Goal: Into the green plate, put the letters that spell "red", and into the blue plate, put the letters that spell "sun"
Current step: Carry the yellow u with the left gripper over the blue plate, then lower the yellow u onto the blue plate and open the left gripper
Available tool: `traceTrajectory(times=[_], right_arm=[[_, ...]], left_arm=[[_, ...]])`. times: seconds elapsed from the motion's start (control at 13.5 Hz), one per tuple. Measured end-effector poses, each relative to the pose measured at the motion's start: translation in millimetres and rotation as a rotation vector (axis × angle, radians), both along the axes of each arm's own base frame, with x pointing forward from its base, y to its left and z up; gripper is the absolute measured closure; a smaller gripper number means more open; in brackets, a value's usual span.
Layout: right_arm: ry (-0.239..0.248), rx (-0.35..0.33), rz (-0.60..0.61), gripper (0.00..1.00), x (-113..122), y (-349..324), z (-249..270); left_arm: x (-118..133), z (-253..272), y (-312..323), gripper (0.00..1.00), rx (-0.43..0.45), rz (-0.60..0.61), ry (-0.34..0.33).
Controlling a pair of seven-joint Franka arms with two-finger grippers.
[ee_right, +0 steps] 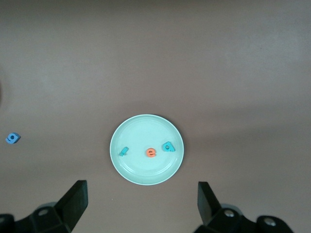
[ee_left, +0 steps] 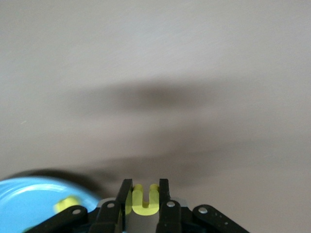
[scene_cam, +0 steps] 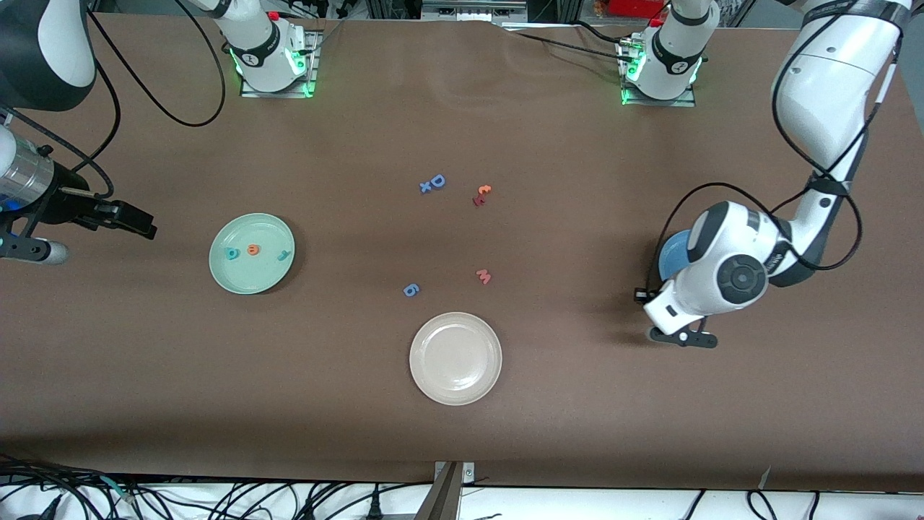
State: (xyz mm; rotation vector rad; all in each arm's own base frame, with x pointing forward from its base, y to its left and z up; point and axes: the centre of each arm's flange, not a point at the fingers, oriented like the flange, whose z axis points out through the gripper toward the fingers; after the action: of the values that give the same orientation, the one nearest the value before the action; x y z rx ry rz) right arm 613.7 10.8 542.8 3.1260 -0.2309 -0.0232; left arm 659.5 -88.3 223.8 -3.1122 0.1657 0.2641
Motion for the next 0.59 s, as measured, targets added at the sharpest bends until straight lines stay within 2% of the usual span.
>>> traceTrajectory(times=[0.22,0.59], right_arm=[[0.000,0.000,0.000,0.00,0.0,0.0,-0.1],[0.002,0.000,0.000,0.00,-0.1,-0.1,-0.8]], left_arm=[[-6.2,2.4,26.1,0.74,0.019,-0.004,0.063],[-32.1,9.1,97.3,0.74,-0.006,-0.023,0.112]])
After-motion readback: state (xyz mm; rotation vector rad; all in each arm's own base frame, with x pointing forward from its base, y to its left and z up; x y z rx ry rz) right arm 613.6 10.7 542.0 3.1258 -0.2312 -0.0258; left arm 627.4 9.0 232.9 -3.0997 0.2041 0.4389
